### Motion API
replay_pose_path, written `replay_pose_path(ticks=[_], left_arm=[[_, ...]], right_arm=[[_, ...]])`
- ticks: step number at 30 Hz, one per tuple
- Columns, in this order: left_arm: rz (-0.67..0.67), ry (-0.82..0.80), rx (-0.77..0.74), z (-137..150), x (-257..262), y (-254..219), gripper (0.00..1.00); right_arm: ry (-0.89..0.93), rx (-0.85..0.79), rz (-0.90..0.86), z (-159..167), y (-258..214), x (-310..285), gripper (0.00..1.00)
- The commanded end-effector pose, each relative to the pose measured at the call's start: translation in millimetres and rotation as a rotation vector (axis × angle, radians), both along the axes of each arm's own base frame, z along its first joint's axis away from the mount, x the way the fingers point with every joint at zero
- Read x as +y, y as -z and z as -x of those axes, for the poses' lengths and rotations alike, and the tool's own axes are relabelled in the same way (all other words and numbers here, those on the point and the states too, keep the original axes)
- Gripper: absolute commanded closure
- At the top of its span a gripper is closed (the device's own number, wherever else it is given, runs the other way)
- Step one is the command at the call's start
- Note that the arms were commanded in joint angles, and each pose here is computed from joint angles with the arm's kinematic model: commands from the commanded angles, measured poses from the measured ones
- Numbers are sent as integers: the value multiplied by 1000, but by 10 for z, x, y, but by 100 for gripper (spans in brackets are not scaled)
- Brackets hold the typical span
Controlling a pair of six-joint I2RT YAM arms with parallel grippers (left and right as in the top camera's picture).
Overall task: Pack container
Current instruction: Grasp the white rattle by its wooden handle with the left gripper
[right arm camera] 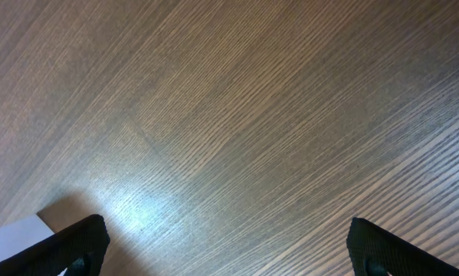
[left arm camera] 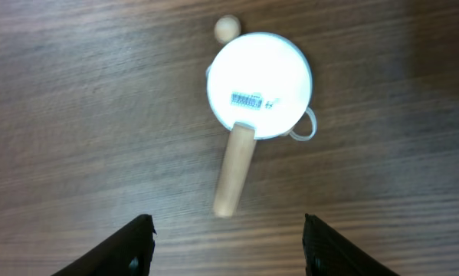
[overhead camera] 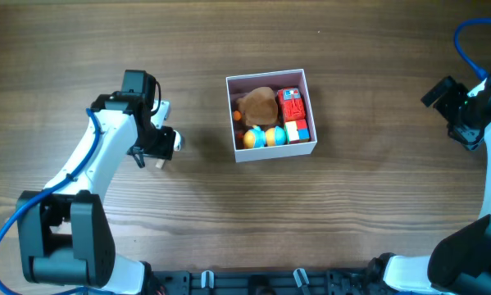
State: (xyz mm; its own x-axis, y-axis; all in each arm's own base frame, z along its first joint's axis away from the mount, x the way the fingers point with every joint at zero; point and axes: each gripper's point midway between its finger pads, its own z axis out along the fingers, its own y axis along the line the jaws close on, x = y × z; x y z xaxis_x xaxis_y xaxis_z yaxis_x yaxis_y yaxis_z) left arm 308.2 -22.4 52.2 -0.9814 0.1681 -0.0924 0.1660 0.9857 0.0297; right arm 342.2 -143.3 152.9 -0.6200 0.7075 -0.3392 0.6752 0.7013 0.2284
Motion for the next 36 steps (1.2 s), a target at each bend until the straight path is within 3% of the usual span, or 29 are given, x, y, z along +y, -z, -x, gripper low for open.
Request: replay_pose_path(ticks=[1, 11, 19, 27, 32, 36], left_arm=[[37, 64, 11, 4, -64, 122, 37], [33, 80, 63, 43, -60, 401, 39], [30, 78, 133, 118, -54, 605, 49], [30, 77, 135, 116, -54, 619, 82], [31, 69, 142, 133, -54, 618, 95], [30, 60, 158, 173, -50, 599, 96]], right_arm=[[1, 3, -19, -11, 41, 14, 0], [1, 2, -19, -11, 41, 15, 0], [1, -4, -16, -26, 34, 8, 0], [0, -14, -12, -48, 23, -2, 0], [1, -14, -11, -48, 23, -3, 0], [1, -14, -11, -48, 23, -3, 0]])
